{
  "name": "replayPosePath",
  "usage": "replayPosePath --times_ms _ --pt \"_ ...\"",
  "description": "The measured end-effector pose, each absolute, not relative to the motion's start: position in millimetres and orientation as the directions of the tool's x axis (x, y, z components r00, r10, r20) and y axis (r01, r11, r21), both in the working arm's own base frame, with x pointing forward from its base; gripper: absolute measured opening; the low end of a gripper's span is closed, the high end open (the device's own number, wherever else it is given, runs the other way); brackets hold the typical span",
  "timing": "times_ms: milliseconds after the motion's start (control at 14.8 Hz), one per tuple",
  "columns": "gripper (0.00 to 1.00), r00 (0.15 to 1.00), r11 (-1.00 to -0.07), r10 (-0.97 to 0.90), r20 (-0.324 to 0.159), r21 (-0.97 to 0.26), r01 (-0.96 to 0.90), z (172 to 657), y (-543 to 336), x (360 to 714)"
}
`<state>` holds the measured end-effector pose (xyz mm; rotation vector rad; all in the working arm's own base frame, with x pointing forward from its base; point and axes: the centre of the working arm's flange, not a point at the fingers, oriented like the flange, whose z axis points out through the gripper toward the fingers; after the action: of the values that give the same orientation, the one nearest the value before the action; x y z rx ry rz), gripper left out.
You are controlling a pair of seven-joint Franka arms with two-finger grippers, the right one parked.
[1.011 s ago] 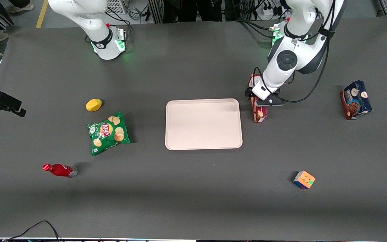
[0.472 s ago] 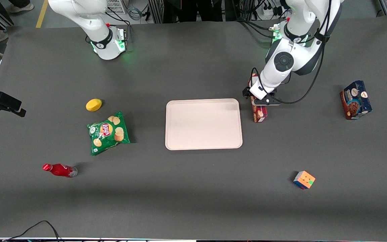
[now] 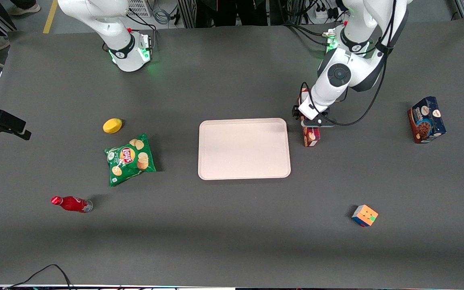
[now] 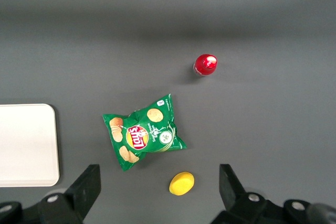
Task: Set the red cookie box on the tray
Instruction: 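Lower the left gripper around the red box and close on it, then lift the red box up with the left gripper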
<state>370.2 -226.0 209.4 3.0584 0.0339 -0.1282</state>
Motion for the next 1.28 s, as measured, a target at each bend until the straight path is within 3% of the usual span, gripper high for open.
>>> replayPosePath --times_ms 135,337,404,674,809,1011,1281 --pt "0.67 0.996 -0.997 0.017 -0.086 0.078 0.024 209 -226 370" --pt "0.33 0.996 -0.997 0.018 -0.086 0.078 0.024 209 -225 370" --pt "0.26 0.996 -0.997 0.017 -0.084 0.078 0.024 209 -225 370" --pt "0.26 0.997 -0.996 0.023 -0.073 0.081 0.029 213 -224 375" --pt "0.26 0.995 -0.997 0.026 -0.094 0.064 0.032 224 -224 384" --pt "0.26 0.99 -0.999 0.031 -0.138 0.007 0.032 272 -220 410" --pt "0.26 0.992 -1.0 0.017 -0.128 -0.028 0.013 359 -191 441"
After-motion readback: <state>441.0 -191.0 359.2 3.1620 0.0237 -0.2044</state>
